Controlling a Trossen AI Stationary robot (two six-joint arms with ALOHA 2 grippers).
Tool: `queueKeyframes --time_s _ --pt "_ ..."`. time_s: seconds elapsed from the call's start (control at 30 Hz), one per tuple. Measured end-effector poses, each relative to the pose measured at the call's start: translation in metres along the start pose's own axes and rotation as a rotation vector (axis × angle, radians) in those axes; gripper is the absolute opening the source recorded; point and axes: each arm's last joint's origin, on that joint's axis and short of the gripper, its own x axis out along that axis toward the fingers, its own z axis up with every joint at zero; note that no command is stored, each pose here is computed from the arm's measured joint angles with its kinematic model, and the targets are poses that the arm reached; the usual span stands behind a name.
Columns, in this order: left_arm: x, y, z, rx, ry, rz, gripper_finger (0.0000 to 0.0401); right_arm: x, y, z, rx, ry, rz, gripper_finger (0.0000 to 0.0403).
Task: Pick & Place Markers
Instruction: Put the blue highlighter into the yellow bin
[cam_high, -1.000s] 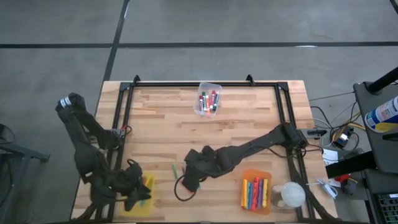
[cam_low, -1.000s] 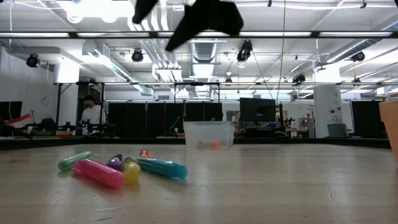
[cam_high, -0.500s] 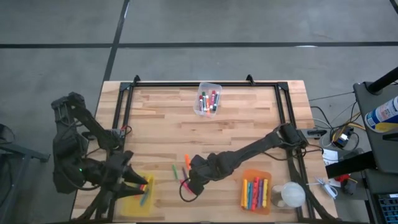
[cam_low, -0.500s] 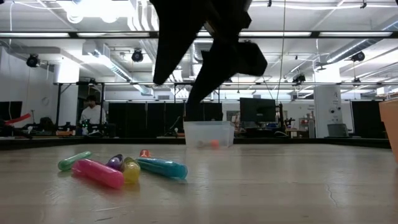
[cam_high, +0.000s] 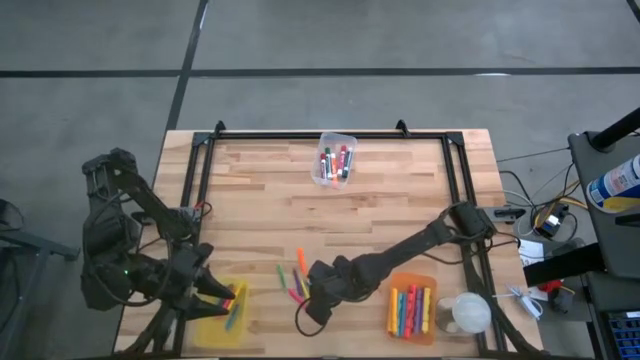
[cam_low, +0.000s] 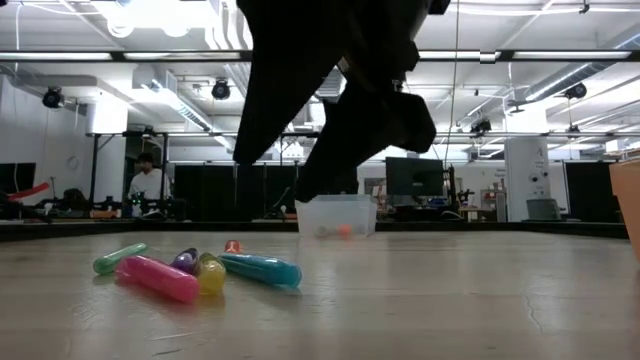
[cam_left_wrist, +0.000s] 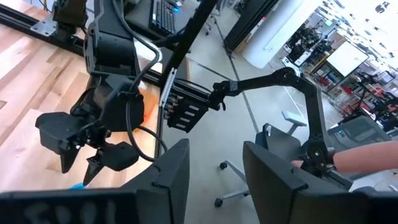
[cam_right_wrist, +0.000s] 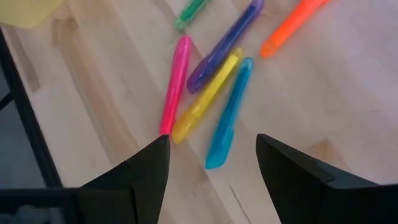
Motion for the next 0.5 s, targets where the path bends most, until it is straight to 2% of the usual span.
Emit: queueKeyframes --time_s 0.07,0.23,0.5 --pt "0.000 0.000 0.000 0.001 0.001 0.001 0.0142 0.002 0.001 -0.003 -0.037 0.006 -0.003 0.0230" --pt "0.001 0.001 -0.002 -0.002 0.003 0.005 0.0142 0.015 0.004 -0.016 -0.217 0.015 -0.012 0.0230" --pt "0.001 0.001 -0.002 -0.024 0.004 0.005 0.0142 0.037 0.003 -0.028 -0.235 0.024 -0.052 0.0231"
